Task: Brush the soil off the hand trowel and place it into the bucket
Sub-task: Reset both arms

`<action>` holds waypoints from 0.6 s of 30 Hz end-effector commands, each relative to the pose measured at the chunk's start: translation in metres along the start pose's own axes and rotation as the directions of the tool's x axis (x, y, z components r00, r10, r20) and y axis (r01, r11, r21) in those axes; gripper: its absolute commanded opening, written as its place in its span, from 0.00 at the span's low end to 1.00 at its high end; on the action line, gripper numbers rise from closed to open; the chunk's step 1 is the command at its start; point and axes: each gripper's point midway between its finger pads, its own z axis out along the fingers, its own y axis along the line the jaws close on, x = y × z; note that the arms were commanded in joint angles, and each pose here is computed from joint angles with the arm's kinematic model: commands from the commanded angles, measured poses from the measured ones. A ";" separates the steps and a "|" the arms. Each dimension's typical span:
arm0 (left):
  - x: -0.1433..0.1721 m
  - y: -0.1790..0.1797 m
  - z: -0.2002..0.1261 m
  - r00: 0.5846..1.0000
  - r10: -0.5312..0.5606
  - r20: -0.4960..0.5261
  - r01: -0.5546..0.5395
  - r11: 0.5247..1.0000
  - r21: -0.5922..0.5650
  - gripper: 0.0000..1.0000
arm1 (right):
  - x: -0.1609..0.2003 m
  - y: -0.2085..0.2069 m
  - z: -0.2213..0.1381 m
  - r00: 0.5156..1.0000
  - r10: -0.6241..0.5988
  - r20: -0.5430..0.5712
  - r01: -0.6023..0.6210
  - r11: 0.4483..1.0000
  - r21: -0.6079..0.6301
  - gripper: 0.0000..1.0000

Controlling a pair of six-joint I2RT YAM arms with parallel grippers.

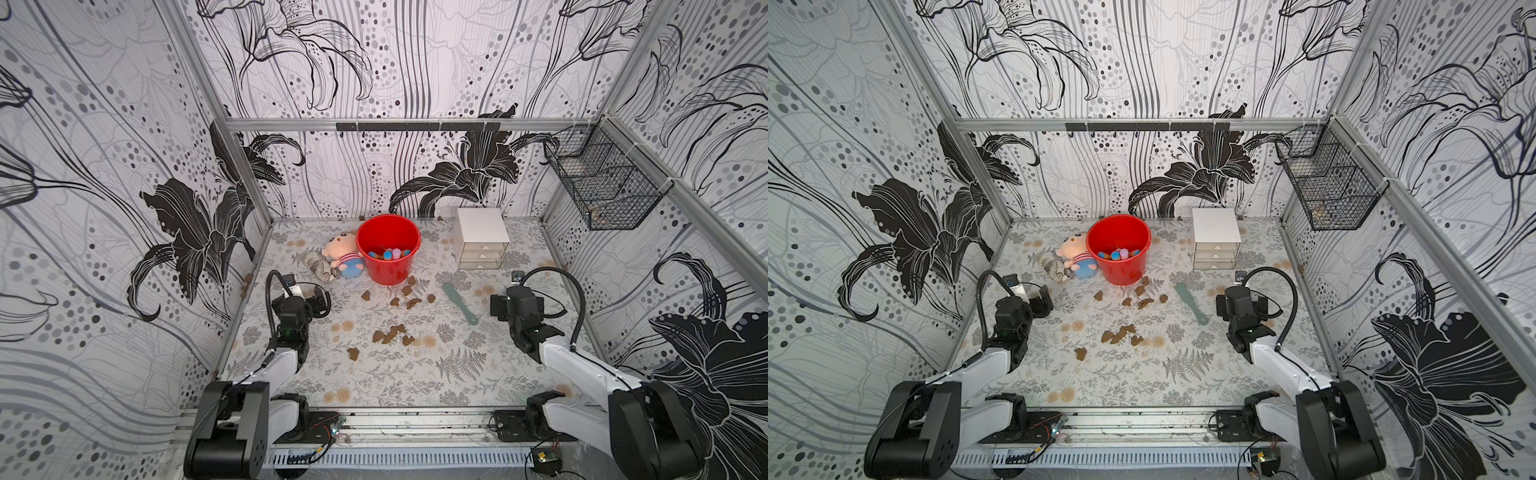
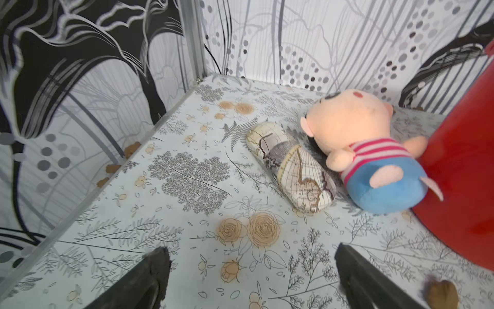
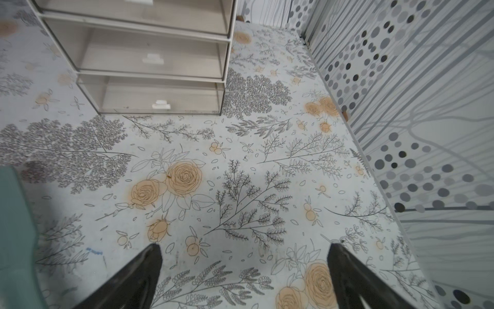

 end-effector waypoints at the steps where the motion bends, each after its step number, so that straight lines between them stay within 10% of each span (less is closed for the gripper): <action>1: -0.044 -0.019 0.005 0.981 0.032 0.191 -0.051 0.994 0.096 0.99 | -0.011 0.008 0.011 0.999 0.008 0.041 -0.007 0.999 -0.032 1.00; 18: -0.021 -0.018 0.044 0.996 -0.007 0.090 -0.013 0.976 0.217 0.99 | -0.037 0.038 0.028 0.965 -0.014 0.261 0.080 0.966 -0.245 1.00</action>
